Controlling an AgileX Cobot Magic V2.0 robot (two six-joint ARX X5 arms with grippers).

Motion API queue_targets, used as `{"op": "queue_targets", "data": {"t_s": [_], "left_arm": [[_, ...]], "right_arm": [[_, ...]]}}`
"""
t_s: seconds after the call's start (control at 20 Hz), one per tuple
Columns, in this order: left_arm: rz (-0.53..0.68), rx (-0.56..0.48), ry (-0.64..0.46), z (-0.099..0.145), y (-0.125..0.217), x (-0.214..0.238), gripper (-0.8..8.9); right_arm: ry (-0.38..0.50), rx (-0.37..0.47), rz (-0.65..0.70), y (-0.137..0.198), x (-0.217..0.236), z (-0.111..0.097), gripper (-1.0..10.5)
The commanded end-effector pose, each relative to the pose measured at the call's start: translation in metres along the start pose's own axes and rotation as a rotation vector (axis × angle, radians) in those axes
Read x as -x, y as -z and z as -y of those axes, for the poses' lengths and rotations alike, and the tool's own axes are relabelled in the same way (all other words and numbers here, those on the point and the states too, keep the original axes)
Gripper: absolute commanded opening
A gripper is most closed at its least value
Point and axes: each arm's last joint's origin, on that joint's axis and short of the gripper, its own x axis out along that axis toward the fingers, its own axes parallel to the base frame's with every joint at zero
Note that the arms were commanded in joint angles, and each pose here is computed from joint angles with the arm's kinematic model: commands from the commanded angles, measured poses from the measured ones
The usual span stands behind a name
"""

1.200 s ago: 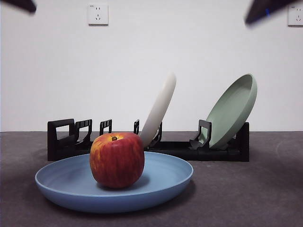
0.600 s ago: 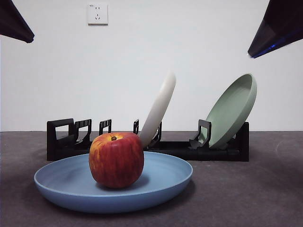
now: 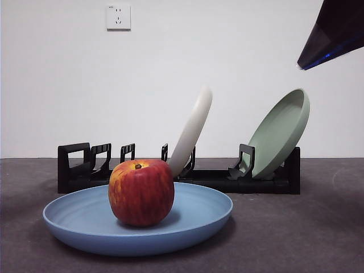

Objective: Take the blue plate from the plate rack,put the plate on the table,take the apple from the table,put the apple in the plate

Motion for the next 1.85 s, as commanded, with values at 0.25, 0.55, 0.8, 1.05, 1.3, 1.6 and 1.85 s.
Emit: {"op": "queue_targets", "data": {"t_s": [0.25,0.55,0.8,1.05,1.3,1.6,1.85], "left_arm": [[0.162,-0.007,-0.256,-0.038,0.052,0.004,-0.03],[0.124,-0.069,-0.255,-0.049,0.094,-0.009,-0.03],[0.062,-0.068,-0.241,-0.051,0.109,-0.014,-0.03],[0.066,-0.062,-0.225,-0.051,0.108,-0.014,-0.03],[0.066,-0.062,-0.225,-0.051,0.108,-0.014,-0.03],[0.066,-0.062,-0.225,-0.051,0.108,-0.014,-0.03],[0.066,-0.062,-0.225,-0.051,0.108,-0.014,-0.03]], "right_arm": [[0.001,-0.009,0.005,0.0,0.0,0.0,-0.1],[0.001,-0.009,0.004,0.0,0.0,0.0,-0.1],[0.002,-0.009,0.002,0.0,0.0,0.0,-0.1],[0.003,-0.008,-0.001,0.001,0.0,0.0,-0.1],[0.003,-0.008,-0.001,0.001,0.0,0.0,-0.1],[0.009,0.035,-0.01,0.002,0.001,0.001,-0.1],[0.154,0.238,0.141,-0.01,0.013,0.015,-0.1]]}}
